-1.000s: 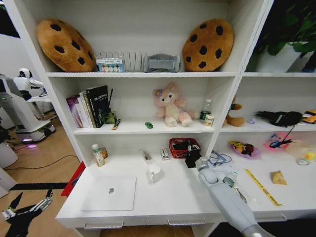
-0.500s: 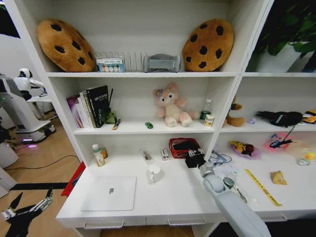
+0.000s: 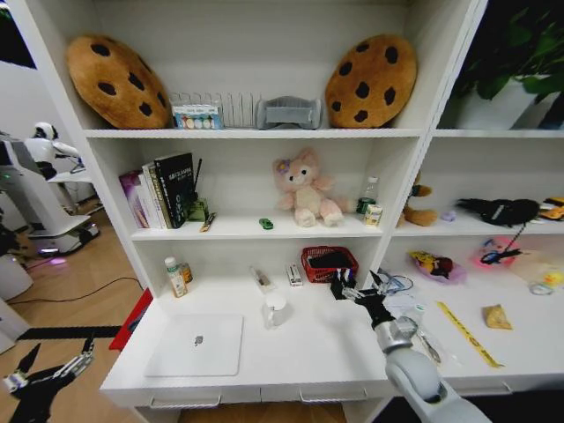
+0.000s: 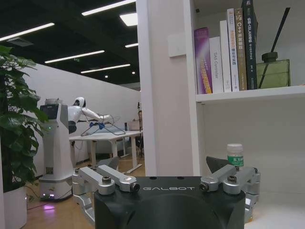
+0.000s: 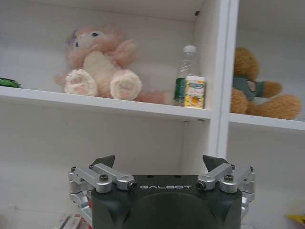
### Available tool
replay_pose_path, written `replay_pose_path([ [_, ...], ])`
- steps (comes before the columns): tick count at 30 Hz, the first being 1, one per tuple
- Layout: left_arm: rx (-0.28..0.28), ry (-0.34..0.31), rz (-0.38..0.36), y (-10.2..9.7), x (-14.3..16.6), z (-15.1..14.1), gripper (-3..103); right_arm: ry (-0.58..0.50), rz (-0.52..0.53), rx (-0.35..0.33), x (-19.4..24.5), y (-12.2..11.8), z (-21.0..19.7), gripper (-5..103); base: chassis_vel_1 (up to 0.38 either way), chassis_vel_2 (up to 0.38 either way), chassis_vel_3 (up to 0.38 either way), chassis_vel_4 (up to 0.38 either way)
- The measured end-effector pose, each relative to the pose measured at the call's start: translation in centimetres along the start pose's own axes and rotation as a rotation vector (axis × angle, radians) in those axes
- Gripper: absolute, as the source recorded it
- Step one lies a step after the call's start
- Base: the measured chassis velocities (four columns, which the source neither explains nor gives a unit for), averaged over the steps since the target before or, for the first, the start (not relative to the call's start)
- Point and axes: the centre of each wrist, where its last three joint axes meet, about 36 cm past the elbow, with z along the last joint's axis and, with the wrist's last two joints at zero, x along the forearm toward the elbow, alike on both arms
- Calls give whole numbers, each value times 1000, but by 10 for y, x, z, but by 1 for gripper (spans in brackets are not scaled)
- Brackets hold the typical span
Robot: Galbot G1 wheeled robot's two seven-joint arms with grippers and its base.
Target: Organize the objects on the table.
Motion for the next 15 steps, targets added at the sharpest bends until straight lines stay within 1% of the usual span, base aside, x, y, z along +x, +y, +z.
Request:
replay_pose_path([
  [1, 0, 0, 0, 0, 0, 0, 100, -4, 22, 4, 8, -6, -1, 100, 0, 0, 0, 0],
  [2, 0, 0, 0, 0, 0, 0, 100, -4, 22, 4, 8, -6, -1, 100, 0, 0, 0, 0],
  [3, 0, 0, 0, 0, 0, 0, 100, 5, 63, 3, 20, -17, -1, 100, 0, 0, 0, 0],
  [4, 0, 0, 0, 0, 0, 0, 100, 5, 63, 3, 20, -17, -1, 100, 0, 0, 0, 0],
  [5, 0, 0, 0, 0, 0, 0, 100, 22, 109, -19, 29, -27, 1, 100, 0, 0, 0, 0],
  [7, 0, 0, 0, 0, 0, 0, 100, 40, 161, -42, 35, -40, 4, 100, 0, 0, 0, 0],
  [8, 0, 0, 0, 0, 0, 0, 100, 40, 161, -42, 35, -40, 4, 100, 0, 0, 0, 0],
  [11, 0, 0, 0, 0, 0, 0, 100, 79, 249, -43, 35, -67, 23, 100, 0, 0, 0, 0],
  [12, 0, 0, 0, 0, 0, 0, 100, 79, 249, -43, 35, -67, 23, 100, 0, 0, 0, 0],
  [14, 0, 0, 0, 0, 0, 0, 100, 94, 273, -38, 29, -78, 32, 100, 0, 0, 0, 0],
  [15, 0, 0, 0, 0, 0, 0, 100, 94, 273, -38, 29, -78, 32, 100, 0, 0, 0, 0],
])
